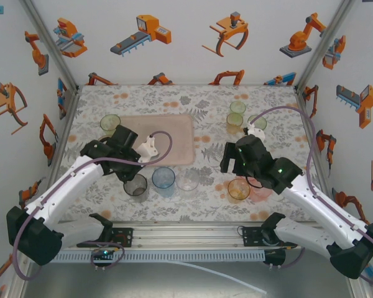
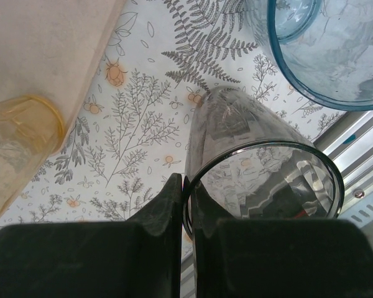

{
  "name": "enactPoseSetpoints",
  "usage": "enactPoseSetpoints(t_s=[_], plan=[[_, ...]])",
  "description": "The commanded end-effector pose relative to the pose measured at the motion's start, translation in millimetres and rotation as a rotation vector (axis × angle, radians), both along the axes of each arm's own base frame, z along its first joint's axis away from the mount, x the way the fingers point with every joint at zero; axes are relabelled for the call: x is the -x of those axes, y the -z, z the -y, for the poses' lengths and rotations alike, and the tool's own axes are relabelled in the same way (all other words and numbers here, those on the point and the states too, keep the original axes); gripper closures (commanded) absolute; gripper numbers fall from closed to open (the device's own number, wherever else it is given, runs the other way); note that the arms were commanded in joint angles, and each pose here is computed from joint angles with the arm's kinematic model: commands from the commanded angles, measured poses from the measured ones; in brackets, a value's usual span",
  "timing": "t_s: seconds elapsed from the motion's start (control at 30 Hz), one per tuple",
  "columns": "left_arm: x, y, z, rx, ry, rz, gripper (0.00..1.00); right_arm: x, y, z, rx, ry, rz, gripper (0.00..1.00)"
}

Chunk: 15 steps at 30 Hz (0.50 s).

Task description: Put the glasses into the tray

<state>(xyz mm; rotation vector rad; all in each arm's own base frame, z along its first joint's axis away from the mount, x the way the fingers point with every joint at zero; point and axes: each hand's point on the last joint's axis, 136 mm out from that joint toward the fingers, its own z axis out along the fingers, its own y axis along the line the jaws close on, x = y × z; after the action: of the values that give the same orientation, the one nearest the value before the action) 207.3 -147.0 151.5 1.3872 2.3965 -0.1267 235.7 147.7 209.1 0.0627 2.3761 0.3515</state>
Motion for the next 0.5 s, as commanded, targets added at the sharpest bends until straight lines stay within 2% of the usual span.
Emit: enactPoseSetpoints(t_s=[0.0,0.47], plan=[[-2.9,-16.6,-1.9,0.009,-0.023,0.016,0.91,-2.7,-7.2,-5.0,-0.014,-0.012,0.021,0.17],[-36.8,-42.7,-5.0,0.023,-0.075,0.046,0.91,-3.3,-9.4,-6.2,-0.017,-0.016,0.026,0.17]])
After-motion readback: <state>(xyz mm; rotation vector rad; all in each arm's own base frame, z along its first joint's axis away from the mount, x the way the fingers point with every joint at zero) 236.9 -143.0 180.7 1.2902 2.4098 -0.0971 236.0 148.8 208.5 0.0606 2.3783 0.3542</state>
